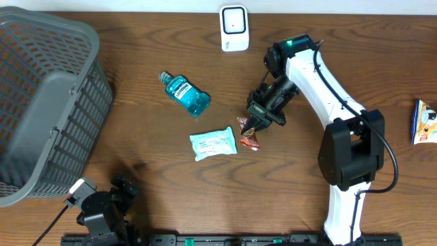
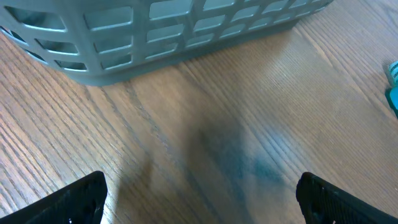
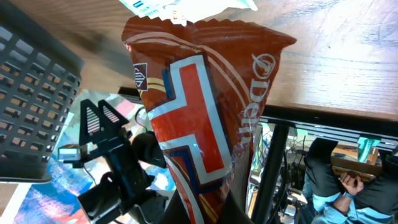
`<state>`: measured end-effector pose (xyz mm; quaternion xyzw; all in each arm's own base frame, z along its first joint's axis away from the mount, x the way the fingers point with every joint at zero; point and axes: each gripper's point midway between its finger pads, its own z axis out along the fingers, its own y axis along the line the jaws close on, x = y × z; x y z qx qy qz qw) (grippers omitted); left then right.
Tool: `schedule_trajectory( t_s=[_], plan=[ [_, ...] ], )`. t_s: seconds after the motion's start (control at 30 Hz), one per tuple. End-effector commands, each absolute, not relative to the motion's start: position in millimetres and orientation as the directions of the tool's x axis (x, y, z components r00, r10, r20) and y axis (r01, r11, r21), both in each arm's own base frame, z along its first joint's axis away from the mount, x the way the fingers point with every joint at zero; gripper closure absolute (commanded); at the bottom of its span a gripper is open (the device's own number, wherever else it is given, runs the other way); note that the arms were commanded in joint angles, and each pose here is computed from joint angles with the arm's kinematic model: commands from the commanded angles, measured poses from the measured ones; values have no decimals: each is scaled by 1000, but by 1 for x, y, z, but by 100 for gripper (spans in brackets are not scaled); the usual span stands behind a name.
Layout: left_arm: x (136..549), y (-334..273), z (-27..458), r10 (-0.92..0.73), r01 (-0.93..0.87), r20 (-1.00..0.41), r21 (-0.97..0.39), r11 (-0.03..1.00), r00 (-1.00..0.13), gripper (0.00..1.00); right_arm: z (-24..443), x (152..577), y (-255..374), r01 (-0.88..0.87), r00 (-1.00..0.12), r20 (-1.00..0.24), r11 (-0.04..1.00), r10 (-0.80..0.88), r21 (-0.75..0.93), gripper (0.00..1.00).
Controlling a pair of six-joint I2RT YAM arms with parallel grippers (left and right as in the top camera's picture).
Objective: Scan the item barcode
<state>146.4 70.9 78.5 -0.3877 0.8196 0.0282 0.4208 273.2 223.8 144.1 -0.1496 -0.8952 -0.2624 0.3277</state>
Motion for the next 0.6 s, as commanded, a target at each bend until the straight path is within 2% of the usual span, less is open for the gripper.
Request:
schedule_trajectory(
  t_s=[0.0,0.2,0.3,0.37,0.4,0.47,0.57],
  plan=[
    [141,71,70,-614,-670,-697,-257,696,-370,2,155,276,228,439,-753,655,793,68,423,99],
    [141,71,70,-614,-670,-697,-257,696,-370,2,154,276,227,426,-761,647,796,57,431,99],
    [141,71,70,-614,-670,-697,-257,696,-370,2,143,279,215,381,-790,608,841,80,384,99],
    [141,71,70,-614,-670,-697,-257,696,-370,2,122,293,193,294,-855,508,907,109,302,99],
    [141,71,70,-614,-670,-697,-257,696,-370,2,103,311,163,205,-917,376,965,132,162,99],
    [141,71,70,-614,-670,-697,-257,696,-370,2,90,333,138,136,-963,238,991,129,17,99],
    [141,71,70,-614,-670,-697,-257,696,-370,2,80,351,144,106,-984,147,994,102,18,99]
  ],
)
